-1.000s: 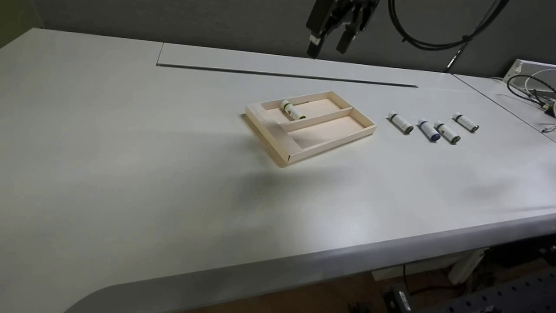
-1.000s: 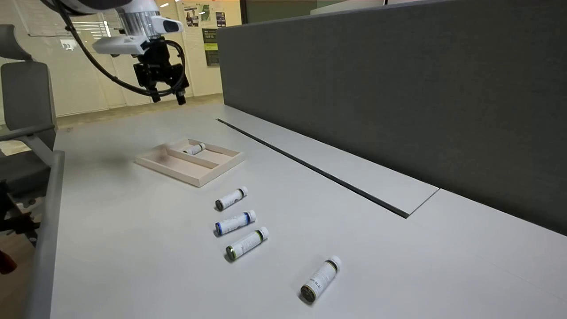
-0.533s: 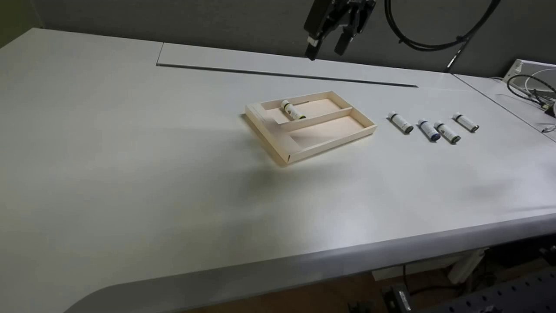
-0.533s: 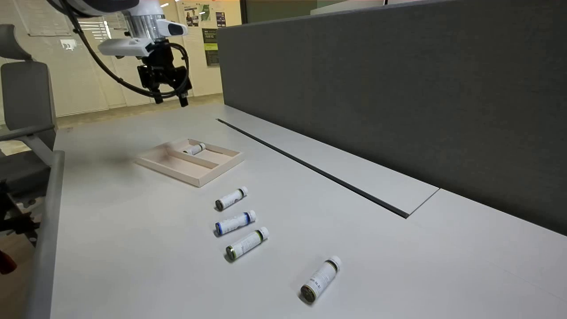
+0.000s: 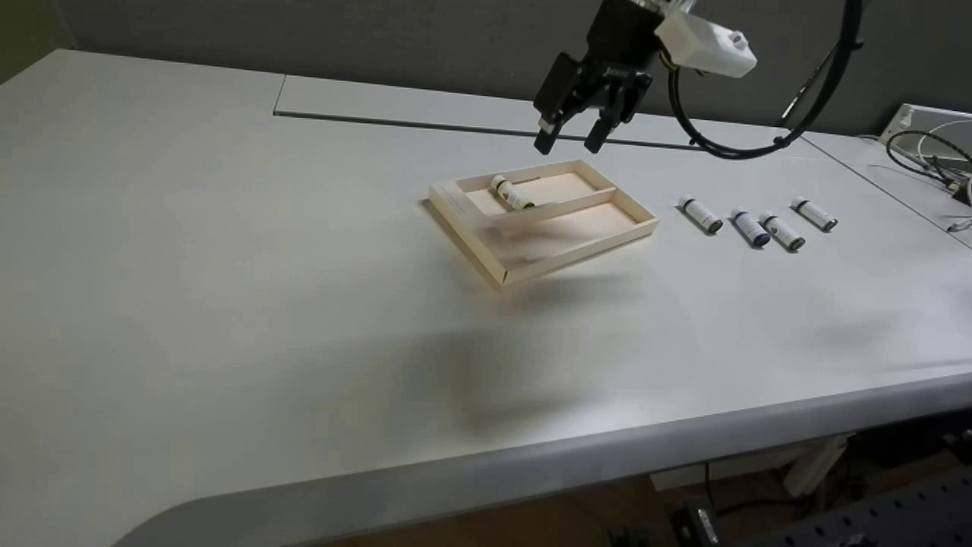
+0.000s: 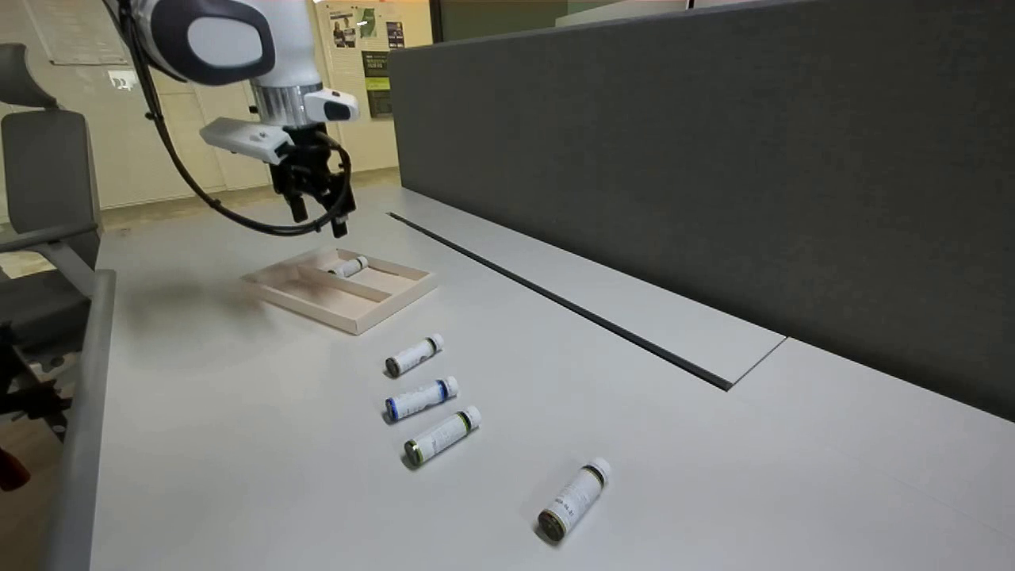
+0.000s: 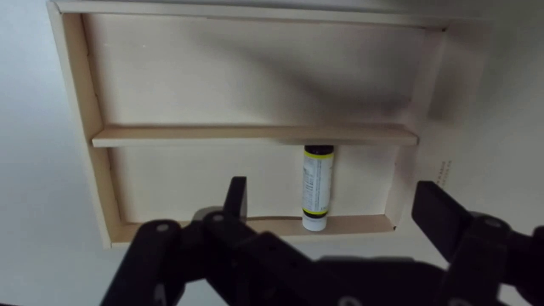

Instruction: Remove the bottle from the tray and put it on the table

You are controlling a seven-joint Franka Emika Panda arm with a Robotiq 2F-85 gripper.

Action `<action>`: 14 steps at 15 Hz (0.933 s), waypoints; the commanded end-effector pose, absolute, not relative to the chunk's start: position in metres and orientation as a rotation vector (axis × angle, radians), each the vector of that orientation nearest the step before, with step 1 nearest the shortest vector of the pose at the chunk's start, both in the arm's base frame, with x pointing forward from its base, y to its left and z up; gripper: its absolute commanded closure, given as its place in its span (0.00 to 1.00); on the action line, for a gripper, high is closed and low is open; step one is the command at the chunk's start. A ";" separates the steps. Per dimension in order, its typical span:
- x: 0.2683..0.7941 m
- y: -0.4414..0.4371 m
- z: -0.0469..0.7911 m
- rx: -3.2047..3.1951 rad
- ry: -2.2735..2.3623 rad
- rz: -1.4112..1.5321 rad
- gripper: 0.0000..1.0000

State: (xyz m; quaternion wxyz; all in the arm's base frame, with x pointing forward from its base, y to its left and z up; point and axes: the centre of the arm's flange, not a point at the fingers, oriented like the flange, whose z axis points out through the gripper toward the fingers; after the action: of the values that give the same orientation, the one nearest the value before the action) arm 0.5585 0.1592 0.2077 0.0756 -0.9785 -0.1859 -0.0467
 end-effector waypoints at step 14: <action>0.593 0.182 0.131 -2.885 -0.640 -0.177 0.00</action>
State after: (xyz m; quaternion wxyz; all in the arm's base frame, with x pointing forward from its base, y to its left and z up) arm 0.5801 0.1752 0.1376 0.0892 -0.9734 -0.2036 -0.0552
